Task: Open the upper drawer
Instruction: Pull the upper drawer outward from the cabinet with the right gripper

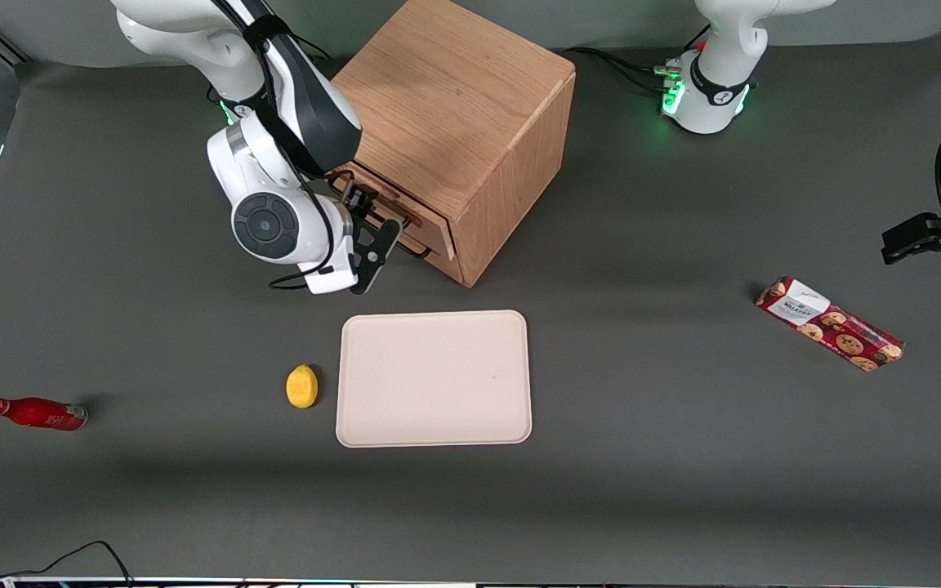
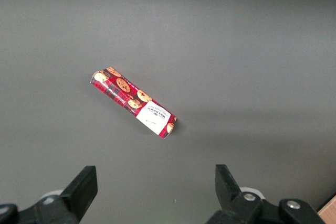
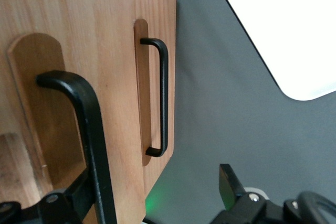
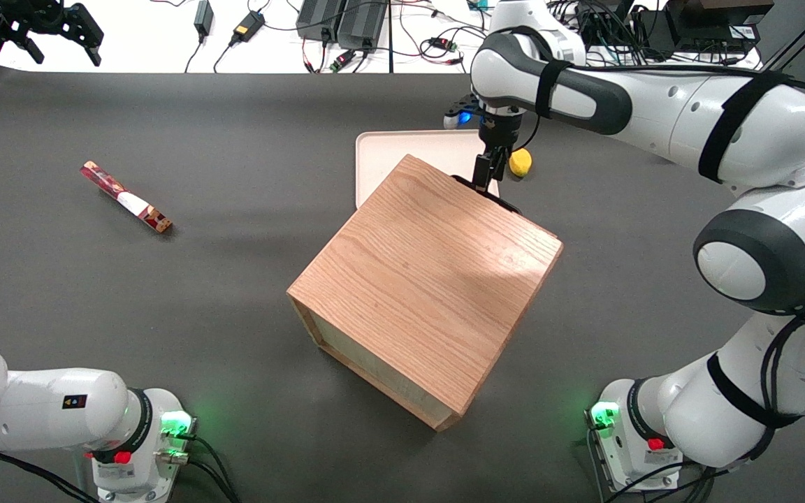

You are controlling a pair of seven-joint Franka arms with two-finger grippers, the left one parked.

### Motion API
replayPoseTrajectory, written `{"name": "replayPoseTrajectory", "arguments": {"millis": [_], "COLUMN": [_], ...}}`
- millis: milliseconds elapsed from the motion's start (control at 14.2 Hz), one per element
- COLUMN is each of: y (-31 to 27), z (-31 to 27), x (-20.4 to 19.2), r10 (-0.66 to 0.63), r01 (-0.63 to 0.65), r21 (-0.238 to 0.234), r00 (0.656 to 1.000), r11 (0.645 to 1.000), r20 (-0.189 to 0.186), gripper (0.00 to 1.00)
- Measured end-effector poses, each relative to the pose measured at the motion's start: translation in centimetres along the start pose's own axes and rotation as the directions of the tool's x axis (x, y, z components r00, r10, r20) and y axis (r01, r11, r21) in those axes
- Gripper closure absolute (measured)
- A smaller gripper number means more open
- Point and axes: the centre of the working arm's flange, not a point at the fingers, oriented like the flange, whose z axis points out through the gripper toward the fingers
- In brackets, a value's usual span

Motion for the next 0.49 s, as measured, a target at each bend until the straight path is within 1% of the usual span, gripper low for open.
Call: {"name": "replayPoseTrajectory", "arguments": {"millis": [281,492], "y": [1.3,2.3], "z": [-0.4,-0.4], "x": [-0.5,-0.6], "r10": [0.003,-0.023], "r01": [-0.003,0.022], "r21": [-0.012,-0.022], "r00": [1.0,0.999], "r11": [1.0,1.0], "r20": [-0.013,-0.028], "gripper": [0.0,0.0]}}
